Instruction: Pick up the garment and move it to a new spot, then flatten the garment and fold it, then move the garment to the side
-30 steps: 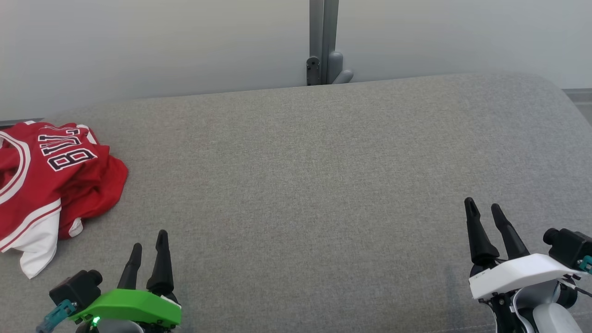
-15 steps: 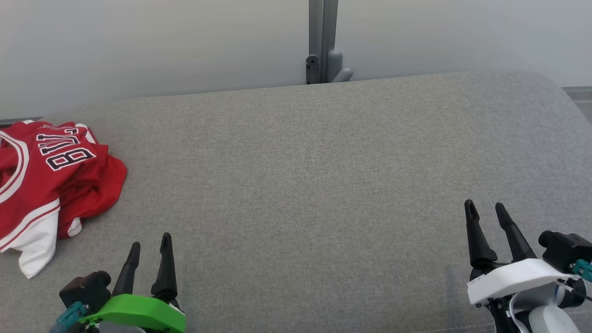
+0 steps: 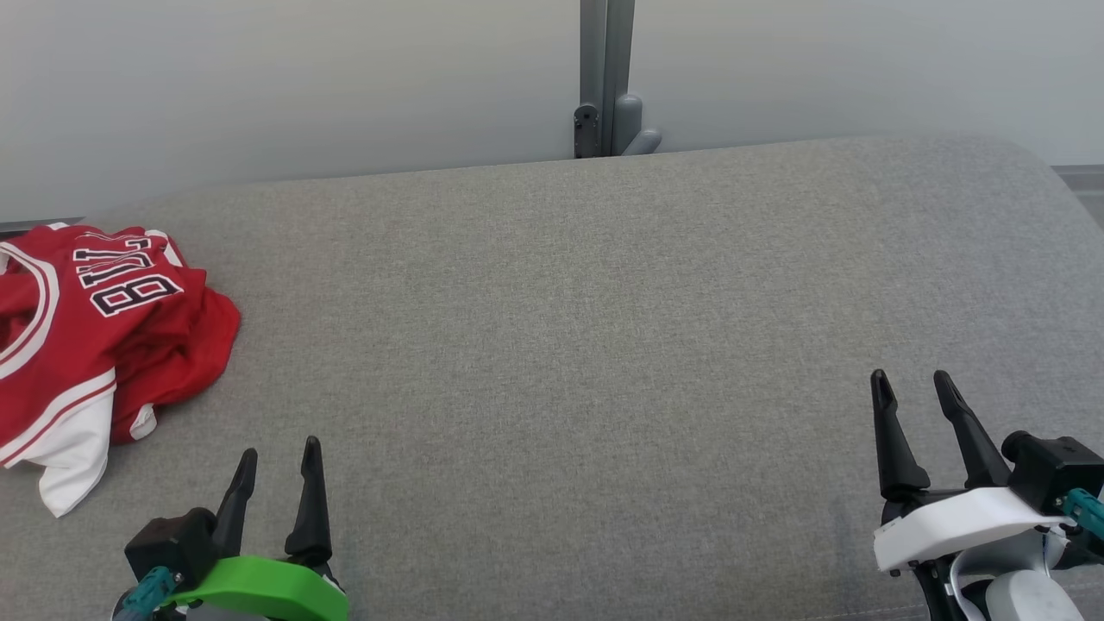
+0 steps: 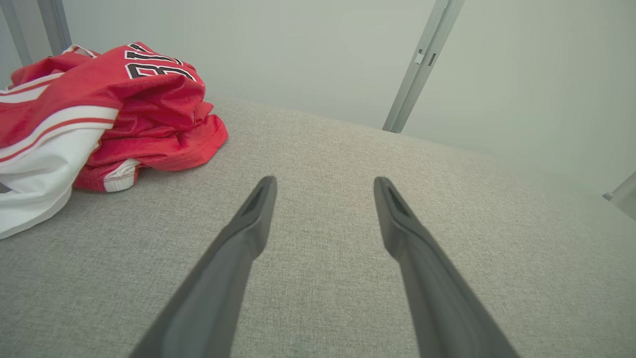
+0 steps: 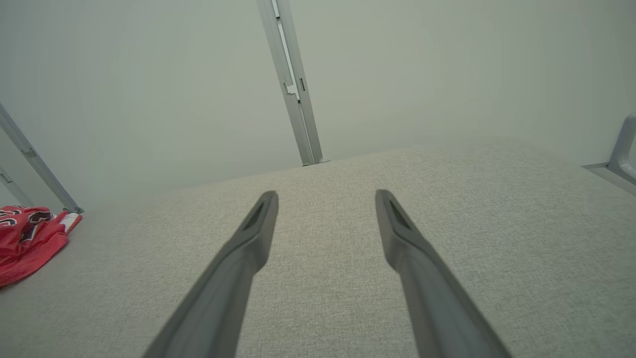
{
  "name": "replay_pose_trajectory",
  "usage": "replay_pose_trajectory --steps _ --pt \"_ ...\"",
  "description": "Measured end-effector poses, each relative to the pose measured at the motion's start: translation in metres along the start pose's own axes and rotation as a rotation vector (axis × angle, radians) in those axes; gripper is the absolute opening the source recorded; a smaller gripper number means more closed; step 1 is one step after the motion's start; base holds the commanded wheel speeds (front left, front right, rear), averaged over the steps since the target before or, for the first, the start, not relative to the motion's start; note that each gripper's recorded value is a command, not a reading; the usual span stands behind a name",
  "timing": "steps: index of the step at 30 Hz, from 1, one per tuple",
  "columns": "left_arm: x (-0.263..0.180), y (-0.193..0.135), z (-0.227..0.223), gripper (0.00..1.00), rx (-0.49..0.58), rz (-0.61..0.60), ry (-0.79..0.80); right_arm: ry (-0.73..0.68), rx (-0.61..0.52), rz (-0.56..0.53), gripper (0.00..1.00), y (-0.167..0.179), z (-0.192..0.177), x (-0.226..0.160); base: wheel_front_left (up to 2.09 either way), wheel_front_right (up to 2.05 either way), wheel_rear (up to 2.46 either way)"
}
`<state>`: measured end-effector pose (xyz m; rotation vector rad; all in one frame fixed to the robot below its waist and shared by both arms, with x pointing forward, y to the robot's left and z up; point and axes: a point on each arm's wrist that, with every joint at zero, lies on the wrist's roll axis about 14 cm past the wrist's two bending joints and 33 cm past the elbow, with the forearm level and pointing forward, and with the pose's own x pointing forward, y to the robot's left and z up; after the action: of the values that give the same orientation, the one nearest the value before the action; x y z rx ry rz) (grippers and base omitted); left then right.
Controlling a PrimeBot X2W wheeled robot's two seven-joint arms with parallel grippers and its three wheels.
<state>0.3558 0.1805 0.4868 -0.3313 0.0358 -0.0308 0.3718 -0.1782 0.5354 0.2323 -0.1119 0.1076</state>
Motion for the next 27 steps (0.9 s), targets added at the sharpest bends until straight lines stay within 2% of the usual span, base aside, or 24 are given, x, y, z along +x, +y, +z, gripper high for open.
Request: replay_pose_trajectory --steps 27 --pt "-0.0046 0.0000 -0.0003 1.00 0.212 -0.037 -0.021 -0.027 -0.206 0.015 1.00 -0.0054 0.0050 -0.0067 0.00 0.00 0.00"
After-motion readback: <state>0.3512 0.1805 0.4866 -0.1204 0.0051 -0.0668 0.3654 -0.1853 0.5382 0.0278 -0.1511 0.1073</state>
